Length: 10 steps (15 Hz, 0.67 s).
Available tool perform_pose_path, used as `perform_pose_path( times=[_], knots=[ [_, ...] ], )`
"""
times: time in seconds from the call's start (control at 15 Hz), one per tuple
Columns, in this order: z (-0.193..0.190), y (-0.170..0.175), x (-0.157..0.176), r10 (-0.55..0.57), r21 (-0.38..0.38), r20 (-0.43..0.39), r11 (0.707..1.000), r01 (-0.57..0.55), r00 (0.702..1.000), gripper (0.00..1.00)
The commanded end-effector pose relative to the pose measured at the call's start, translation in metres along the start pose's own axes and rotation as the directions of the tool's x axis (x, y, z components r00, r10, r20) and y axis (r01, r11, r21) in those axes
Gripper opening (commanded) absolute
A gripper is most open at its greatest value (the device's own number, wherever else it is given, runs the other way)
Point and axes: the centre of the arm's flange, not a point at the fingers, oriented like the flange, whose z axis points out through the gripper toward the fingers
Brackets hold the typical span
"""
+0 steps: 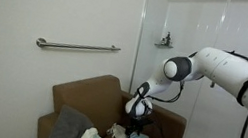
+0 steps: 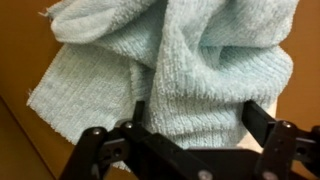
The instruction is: Put the blue cloth on the left armrest
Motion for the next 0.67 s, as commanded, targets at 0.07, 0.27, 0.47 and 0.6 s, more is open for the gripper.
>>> perform_pose_path(
  times=[0.07,0.27,0.47,0.6],
  knots=[
    [0.017,-0.006,0.008,-0.02,-0.048,0.049,0.999,0.023,0.999,0.6],
    [0.022,-0.01,0.008,-0.041,-0.047,0.07,0.998,0.044,0.997,0.39],
    [0.003,-0.011,-0.001,-0.048,-0.045,0.061,0.998,0.051,0.997,0.2],
    [-0.024,-0.013,-0.015,-0.059,-0.067,0.07,0.996,0.063,0.996,0.08]
  ],
)
